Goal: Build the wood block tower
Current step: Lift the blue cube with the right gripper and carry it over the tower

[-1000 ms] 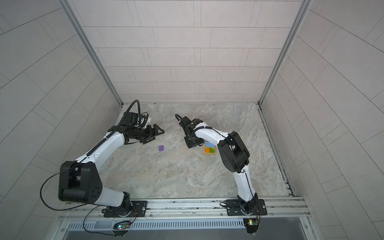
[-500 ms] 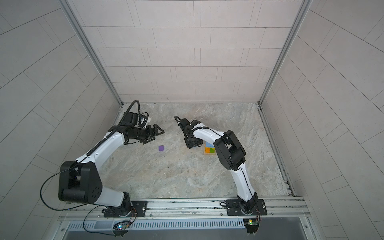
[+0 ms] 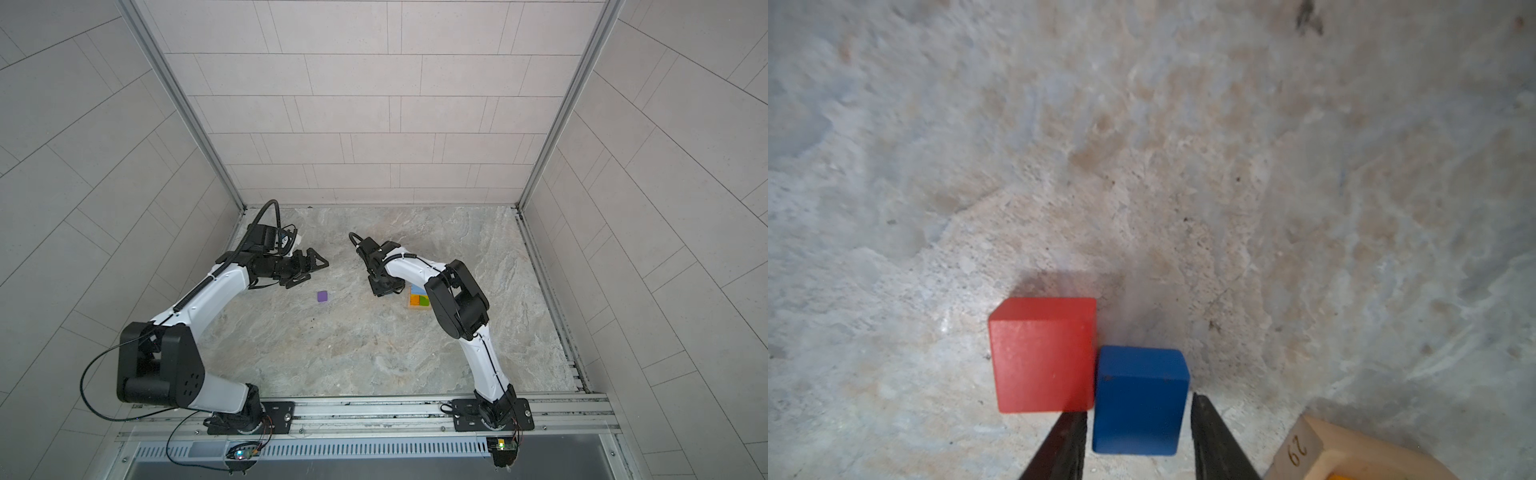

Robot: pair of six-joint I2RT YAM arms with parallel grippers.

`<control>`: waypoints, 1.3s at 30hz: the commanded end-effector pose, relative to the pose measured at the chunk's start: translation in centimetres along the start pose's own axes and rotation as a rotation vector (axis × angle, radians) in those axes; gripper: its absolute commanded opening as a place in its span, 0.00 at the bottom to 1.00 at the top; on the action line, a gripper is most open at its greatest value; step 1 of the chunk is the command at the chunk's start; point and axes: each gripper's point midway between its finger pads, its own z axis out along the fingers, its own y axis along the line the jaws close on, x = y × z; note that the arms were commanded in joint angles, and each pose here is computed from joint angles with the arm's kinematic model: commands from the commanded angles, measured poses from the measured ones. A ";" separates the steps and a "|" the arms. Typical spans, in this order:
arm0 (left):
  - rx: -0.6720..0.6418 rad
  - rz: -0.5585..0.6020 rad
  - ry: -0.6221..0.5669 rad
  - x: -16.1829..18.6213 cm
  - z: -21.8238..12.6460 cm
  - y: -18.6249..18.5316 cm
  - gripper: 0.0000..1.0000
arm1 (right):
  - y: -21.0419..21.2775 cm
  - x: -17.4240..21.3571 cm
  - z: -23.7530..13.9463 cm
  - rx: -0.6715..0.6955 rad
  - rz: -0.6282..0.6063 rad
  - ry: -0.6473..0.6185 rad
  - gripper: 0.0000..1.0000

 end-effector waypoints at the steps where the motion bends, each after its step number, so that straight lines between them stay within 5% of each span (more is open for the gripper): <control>1: 0.008 0.016 -0.016 -0.3 -0.8 -0.5 0.93 | -0.4 -0.3 0.5 0.024 0.018 0.004 0.41; 21: 0.008 0.015 -0.016 -0.3 -0.7 -0.4 0.93 | -0.4 -0.6 -0.2 0.013 0.039 -0.014 0.28; 39: 0.015 0.024 -0.025 -0.3 -1.1 -0.8 0.93 | -2.7 -2.0 -8.9 -0.016 0.210 -0.118 0.22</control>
